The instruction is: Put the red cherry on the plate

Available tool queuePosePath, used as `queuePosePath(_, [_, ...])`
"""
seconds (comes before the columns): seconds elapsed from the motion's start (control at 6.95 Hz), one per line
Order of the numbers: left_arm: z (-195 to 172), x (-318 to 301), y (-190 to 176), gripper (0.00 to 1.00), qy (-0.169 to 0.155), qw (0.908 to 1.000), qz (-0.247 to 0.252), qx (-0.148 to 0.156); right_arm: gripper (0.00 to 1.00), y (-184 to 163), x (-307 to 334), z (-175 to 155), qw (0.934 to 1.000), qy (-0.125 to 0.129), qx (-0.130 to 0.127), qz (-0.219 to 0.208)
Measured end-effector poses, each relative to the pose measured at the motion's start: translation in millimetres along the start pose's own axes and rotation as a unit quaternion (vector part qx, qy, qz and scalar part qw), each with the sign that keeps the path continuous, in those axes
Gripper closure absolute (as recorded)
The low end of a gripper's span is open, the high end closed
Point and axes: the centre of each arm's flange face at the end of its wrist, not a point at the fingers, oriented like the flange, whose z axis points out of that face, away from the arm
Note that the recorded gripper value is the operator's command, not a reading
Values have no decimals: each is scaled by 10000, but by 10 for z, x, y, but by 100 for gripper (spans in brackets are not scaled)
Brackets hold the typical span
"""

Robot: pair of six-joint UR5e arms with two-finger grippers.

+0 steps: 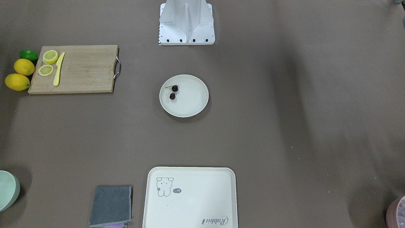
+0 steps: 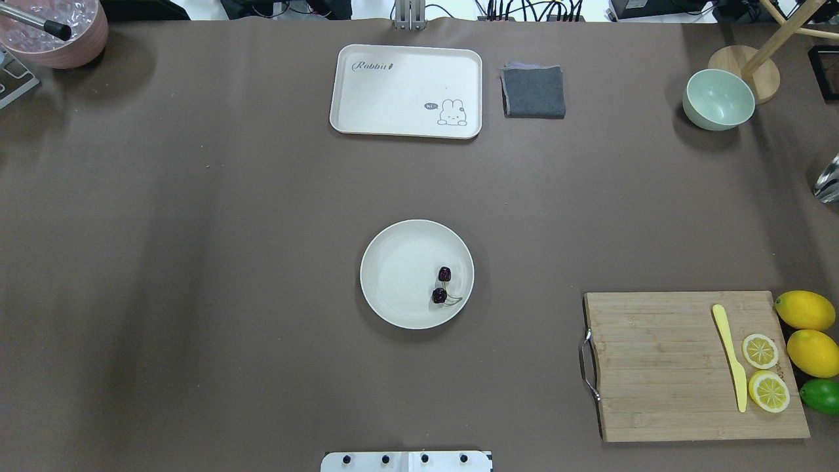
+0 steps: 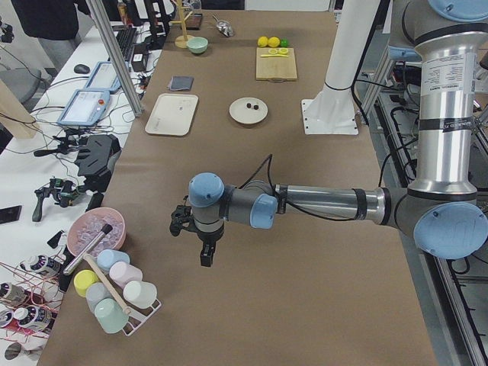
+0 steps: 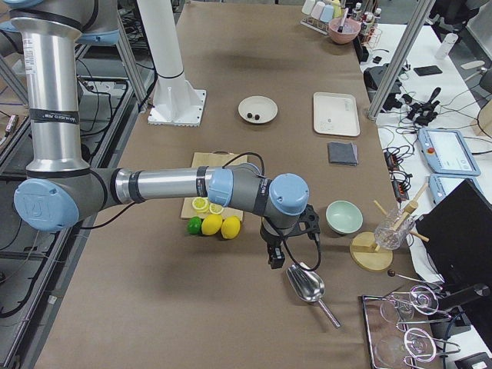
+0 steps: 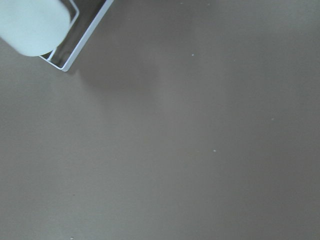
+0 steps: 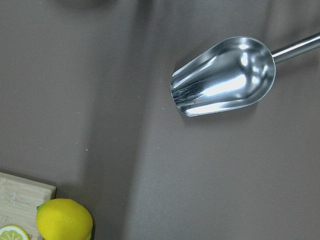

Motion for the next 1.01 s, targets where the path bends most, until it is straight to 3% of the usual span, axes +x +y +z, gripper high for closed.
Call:
queuePosePath(0.29, [-11,-92,27,2,-4,10000,-57,9,0,-19,-12,-66,10000,60,39,14])
queuePosePath(0.72, [-76,-143,-4,2,-13,10000,9,81,0,56,2,-393,9985,484,238,-72])
queuePosePath(1.01, [-84,-156,-12,2,-14,9999,122,83,0,77,-18,-510,9977,587,326,-97])
